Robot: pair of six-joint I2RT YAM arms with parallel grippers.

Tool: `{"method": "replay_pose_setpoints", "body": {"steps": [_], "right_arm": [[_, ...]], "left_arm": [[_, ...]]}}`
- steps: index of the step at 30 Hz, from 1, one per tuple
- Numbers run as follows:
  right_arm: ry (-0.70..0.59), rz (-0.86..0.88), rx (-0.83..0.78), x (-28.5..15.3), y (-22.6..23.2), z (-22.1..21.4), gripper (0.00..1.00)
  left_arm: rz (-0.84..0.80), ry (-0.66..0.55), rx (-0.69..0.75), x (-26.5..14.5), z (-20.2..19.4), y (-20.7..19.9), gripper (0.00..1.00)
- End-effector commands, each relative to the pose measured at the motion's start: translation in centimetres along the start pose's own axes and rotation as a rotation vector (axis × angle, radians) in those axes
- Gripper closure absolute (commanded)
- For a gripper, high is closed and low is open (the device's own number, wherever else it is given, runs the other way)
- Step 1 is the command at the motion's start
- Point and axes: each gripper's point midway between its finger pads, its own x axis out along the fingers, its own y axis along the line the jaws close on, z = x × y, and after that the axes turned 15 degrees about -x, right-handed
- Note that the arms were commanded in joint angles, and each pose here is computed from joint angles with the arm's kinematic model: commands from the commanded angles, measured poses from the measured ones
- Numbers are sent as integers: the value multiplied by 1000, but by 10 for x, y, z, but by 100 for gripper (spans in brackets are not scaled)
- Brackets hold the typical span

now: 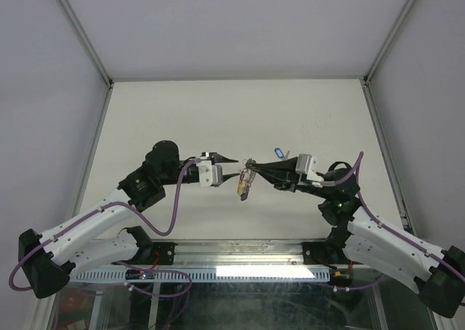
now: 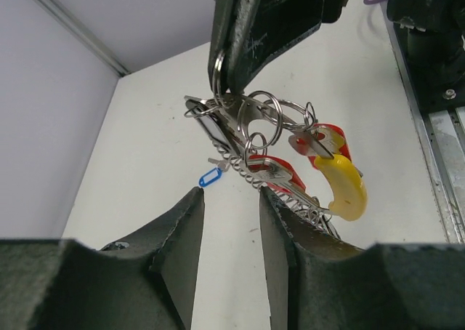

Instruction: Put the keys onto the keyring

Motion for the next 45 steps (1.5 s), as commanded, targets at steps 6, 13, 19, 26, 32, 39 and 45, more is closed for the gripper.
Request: {"method": "replay_pose_setpoints", "body": {"steps": [6, 13, 19, 26, 32, 39, 45], "right_arm": [[-86, 45, -152, 1, -5, 38, 100], [-73, 91, -154, 1, 1, 37, 100], [-58, 121, -150, 3, 4, 36, 100], [-35, 143, -136, 5, 7, 30, 100], [-31, 158, -121, 7, 9, 27, 100], [-47, 165, -113, 8, 10, 29, 100], [-67, 173, -114, 8, 12, 34, 100]], "left_arm": [[-20, -144, 53, -16, 50, -9, 65], [-121, -204, 76, -15, 64, -25, 67], [-143, -213, 114, -15, 67, -28, 66], [-166, -235, 151, -16, 76, -31, 62], [-191, -244, 163, -14, 80, -33, 62], [-216, -228, 152, -8, 73, -35, 65], [-209, -196, 135, -1, 62, -31, 69]]}}
